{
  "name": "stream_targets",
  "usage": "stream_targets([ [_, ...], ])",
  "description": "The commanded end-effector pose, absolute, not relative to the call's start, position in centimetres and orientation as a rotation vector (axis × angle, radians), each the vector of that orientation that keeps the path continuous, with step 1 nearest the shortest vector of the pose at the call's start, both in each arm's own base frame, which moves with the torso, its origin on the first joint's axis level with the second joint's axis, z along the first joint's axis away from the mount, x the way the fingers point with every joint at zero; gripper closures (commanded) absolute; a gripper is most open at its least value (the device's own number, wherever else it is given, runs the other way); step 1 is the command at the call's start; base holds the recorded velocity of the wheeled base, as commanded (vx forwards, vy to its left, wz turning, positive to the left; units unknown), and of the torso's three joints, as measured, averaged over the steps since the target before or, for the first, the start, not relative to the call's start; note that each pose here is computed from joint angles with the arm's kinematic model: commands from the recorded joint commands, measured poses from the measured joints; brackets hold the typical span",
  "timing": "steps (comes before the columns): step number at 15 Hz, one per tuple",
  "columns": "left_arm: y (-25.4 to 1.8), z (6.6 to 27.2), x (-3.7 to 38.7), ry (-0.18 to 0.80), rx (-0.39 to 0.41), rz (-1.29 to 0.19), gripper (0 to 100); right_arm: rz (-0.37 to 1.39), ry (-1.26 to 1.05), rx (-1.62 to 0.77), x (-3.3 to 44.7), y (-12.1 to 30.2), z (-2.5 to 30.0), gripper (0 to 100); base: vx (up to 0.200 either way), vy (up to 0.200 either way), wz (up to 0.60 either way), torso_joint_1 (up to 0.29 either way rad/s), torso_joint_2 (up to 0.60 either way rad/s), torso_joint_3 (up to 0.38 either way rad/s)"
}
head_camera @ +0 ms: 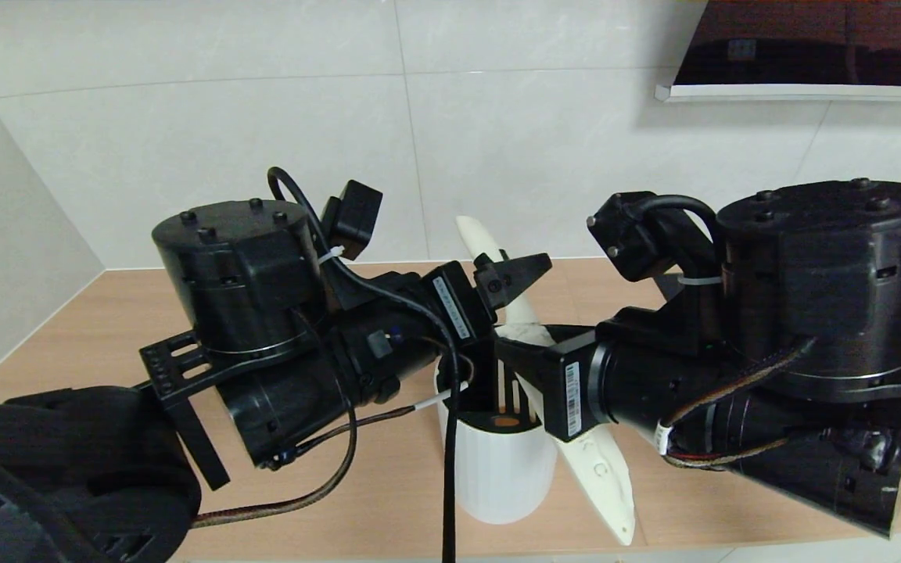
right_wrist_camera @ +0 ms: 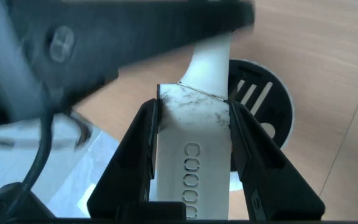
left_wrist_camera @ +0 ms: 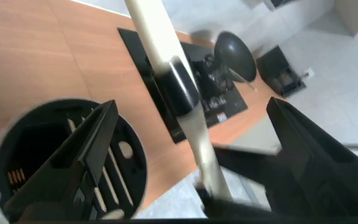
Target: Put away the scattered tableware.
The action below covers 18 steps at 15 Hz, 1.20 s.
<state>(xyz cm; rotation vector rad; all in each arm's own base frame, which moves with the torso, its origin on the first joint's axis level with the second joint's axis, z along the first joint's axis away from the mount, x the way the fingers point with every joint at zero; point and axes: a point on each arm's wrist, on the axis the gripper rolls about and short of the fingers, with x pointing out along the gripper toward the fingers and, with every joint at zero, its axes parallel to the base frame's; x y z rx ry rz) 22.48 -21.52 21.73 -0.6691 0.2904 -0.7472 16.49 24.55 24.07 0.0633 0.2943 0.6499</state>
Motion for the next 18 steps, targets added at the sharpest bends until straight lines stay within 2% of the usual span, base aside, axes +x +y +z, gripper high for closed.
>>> stream_targets([
  [1,-21.10,22.01,22.83,0.275,-0.687,-0.737,0,0.651,0.299,0.058,16.46,24.60,23.87,100,0.000,0.000,0.00,0.000,0.00,0.000],
  [9,-21.28,21.58,23.01,0.289,-0.682,-0.736,0,0.664,0.305,0.054,16.13,24.83,23.70,100,0.000,0.000,0.00,0.000,0.00,0.000],
  [10,-21.28,21.58,23.01,0.289,-0.682,-0.736,100,0.667,0.305,0.053,16.05,24.88,23.70,100,0.000,0.000,0.00,0.000,0.00,0.000],
  [18,-21.25,21.59,22.98,0.287,-0.676,-0.737,100,0.672,0.301,0.056,15.96,24.99,23.61,100,0.000,0.000,0.00,0.000,0.00,0.000],
])
